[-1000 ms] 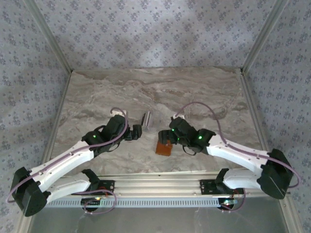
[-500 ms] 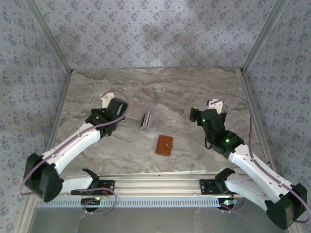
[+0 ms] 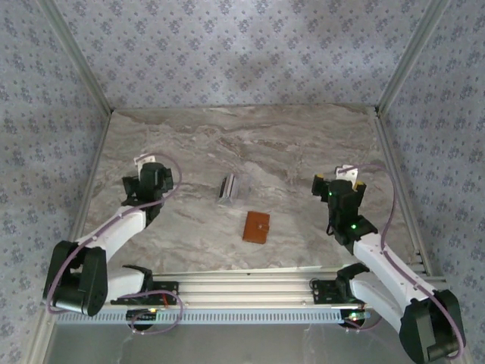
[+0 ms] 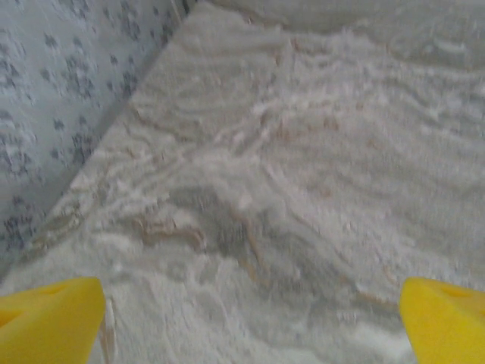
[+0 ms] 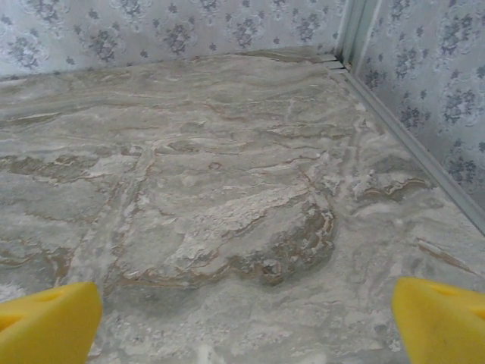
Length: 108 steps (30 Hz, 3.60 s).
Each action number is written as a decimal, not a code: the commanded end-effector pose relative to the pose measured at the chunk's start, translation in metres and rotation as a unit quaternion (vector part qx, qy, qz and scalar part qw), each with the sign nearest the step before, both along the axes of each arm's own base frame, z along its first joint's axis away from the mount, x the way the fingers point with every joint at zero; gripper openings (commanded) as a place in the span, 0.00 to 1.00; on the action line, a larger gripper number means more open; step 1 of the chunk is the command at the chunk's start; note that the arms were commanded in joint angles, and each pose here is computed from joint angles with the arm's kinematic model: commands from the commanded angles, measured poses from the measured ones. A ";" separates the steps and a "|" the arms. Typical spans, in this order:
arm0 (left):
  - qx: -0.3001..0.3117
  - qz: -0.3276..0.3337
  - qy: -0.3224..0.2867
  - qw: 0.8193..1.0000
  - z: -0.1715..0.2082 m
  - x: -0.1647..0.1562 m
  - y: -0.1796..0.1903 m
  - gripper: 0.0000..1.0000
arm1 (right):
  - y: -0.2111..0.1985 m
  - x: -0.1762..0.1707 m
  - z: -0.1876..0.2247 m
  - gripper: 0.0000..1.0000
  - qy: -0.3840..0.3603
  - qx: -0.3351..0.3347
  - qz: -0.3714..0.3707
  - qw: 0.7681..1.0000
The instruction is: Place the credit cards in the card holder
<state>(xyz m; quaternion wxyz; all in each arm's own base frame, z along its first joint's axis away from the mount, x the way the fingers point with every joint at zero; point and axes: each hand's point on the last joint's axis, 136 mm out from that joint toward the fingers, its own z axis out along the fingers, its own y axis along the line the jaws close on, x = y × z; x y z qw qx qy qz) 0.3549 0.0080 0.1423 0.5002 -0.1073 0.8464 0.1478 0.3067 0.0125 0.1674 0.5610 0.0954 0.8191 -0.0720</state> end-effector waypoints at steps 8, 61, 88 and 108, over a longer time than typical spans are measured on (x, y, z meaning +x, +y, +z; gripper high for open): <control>0.070 0.032 -0.069 0.995 -0.006 0.016 0.022 1.00 | -0.049 -0.010 -0.027 1.00 -0.026 -0.019 -0.057 0.998; -0.016 -0.055 -0.076 0.995 -0.047 0.035 0.023 1.00 | -0.031 0.084 -0.082 1.00 0.015 -0.018 0.085 0.996; -0.006 -0.051 -0.082 0.995 -0.046 0.033 0.021 1.00 | -0.029 0.083 -0.081 1.00 0.014 -0.029 0.081 0.996; -0.003 -0.050 -0.083 0.995 -0.046 0.032 0.021 1.00 | -0.029 0.083 -0.080 1.00 0.012 -0.033 0.079 0.996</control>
